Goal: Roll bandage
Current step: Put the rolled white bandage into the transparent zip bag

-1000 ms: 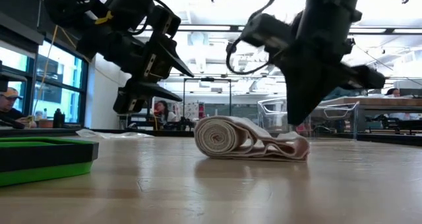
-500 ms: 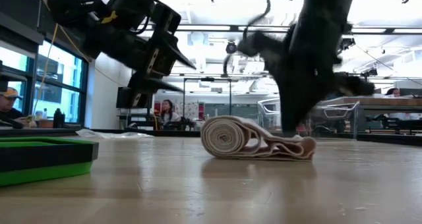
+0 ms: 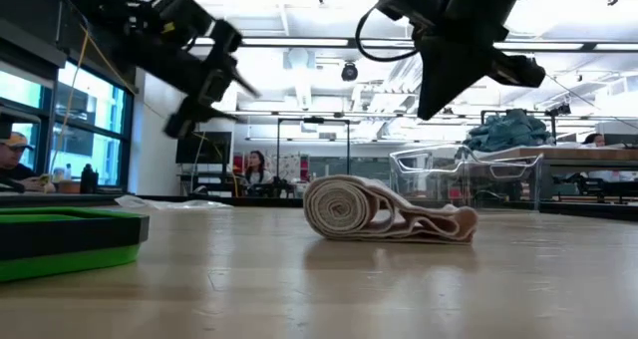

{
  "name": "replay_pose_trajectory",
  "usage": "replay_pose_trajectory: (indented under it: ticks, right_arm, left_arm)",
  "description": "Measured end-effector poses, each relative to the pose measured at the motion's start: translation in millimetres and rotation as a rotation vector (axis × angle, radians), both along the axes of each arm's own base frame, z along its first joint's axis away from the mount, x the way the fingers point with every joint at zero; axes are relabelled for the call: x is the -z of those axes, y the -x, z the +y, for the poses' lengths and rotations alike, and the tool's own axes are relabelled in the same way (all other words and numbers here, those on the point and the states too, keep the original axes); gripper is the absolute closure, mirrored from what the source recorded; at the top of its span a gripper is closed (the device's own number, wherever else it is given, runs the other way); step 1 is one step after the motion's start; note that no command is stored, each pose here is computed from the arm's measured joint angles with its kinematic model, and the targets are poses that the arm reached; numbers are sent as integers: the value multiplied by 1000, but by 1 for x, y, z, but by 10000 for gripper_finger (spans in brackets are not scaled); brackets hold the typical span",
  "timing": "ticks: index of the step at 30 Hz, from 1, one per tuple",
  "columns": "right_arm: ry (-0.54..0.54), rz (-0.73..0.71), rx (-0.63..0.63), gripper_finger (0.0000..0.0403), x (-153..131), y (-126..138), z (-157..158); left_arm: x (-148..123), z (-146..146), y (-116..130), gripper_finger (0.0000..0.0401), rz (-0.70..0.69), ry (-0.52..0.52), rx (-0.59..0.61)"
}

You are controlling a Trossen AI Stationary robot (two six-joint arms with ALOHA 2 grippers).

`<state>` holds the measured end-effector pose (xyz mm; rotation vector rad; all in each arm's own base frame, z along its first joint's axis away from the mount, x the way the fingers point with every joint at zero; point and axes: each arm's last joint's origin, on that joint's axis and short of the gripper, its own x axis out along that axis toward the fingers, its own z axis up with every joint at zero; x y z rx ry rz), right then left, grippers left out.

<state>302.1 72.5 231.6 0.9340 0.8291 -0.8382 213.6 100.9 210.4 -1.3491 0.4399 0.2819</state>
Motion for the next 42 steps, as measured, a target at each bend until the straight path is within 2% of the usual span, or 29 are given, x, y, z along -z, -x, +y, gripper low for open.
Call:
replay_pose_trajectory:
  ticks: [3, 5, 9, 11, 17, 23, 27, 30, 35, 42]
  right_arm:
    - [-10, 4, -5, 403, 1, 0, 0]
    - [-17, 10, -8, 403, 1, 0, 1]
    - [-26, 22, 17, 403, 2, 0, -2]
    - [-32, 31, 46, 403, 3, 1, -6]
    - [-82, 31, 123, 403, 3, -4, -27]
    - [-131, 4, 124, 403, 2, -10, -42]
    - [-139, -22, 123, 403, 1, -12, -44]
    - [-135, -21, 120, 403, 1, -12, -44]
    - [-122, -17, 103, 403, 1, -12, -44]
    - [-101, -15, 89, 403, 1, -12, -44]
  left_arm:
    - [-2, -8, 8, 213, 64, -23, -2]
    - [-6, -17, 17, 213, 134, -61, -64]
    - [-5, -32, 52, 213, 414, -105, -440]
    - [1, -37, 67, 213, 496, -92, -592]
    - [45, -33, 85, 213, 499, 19, -747]
    - [72, -19, 101, 213, 411, 134, -1046]
    - [69, -7, 101, 213, 299, 101, -1084]
    - [68, -2, 103, 216, 300, 76, -1097]
    - [75, -1, 107, 238, 389, 118, -1020]
    - [73, 1, 105, 263, 367, 74, -1045]
